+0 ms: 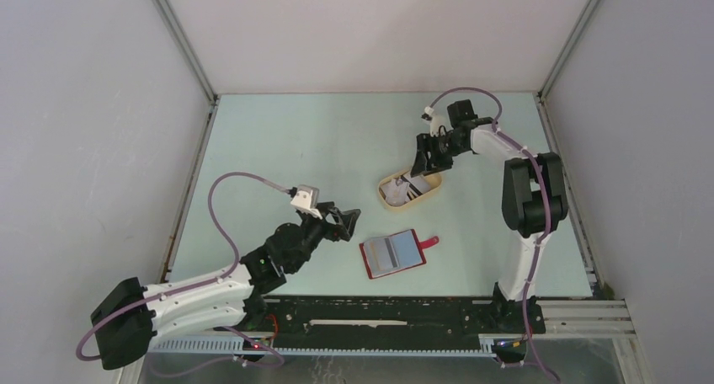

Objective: Put the credit cards into the card holder
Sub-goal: Pick up the credit card from the storage box.

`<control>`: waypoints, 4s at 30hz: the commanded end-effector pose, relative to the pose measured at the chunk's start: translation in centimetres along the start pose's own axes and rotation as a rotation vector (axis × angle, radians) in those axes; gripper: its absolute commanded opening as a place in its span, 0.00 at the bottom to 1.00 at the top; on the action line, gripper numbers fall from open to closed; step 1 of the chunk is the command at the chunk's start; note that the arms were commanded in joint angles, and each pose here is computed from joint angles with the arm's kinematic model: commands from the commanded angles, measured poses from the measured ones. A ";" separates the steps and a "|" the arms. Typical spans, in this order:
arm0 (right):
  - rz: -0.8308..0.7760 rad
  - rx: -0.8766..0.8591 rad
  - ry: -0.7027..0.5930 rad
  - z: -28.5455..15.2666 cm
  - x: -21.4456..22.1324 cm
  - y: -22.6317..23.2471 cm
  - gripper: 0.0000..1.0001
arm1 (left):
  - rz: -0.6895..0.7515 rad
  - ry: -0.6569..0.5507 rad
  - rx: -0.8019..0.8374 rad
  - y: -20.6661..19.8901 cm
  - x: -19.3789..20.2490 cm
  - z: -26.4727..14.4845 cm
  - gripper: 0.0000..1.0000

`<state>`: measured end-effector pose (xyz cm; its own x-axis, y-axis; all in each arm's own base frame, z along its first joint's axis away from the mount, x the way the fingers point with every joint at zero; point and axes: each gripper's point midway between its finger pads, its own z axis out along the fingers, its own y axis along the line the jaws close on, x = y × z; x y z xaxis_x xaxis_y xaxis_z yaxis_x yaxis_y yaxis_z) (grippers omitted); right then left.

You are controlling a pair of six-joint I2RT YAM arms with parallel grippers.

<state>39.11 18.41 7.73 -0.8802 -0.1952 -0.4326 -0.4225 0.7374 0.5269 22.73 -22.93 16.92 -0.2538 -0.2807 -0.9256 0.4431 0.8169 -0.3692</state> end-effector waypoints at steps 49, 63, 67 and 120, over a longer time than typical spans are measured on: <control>-0.062 0.175 0.110 2.6 1.6 -3.0 0.60 | -0.077 -0.086 -0.018 1.0 -0.6 -0.4 0.85; -0.084 0.188 0.150 3.1 2.4 -4.3 0.44 | -0.082 -0.089 -0.018 1.0 -0.6 -0.5 0.86; -0.086 0.178 0.123 2.4 1.8 -4.1 0.39 | -0.081 -0.088 -0.019 1.0 -0.6 -0.4 0.86; -0.025 -0.285 -0.163 -7.2 -2.0 4.3 0.00 | -0.080 -0.096 0.138 -2.2 -1.7 -0.4 1.00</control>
<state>38.63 16.55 11.32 -0.8637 -0.1351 -0.4855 -0.4593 0.6077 0.6479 22.45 -22.81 17.27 -0.2358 -0.3571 -0.9038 0.4566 0.7803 -0.4274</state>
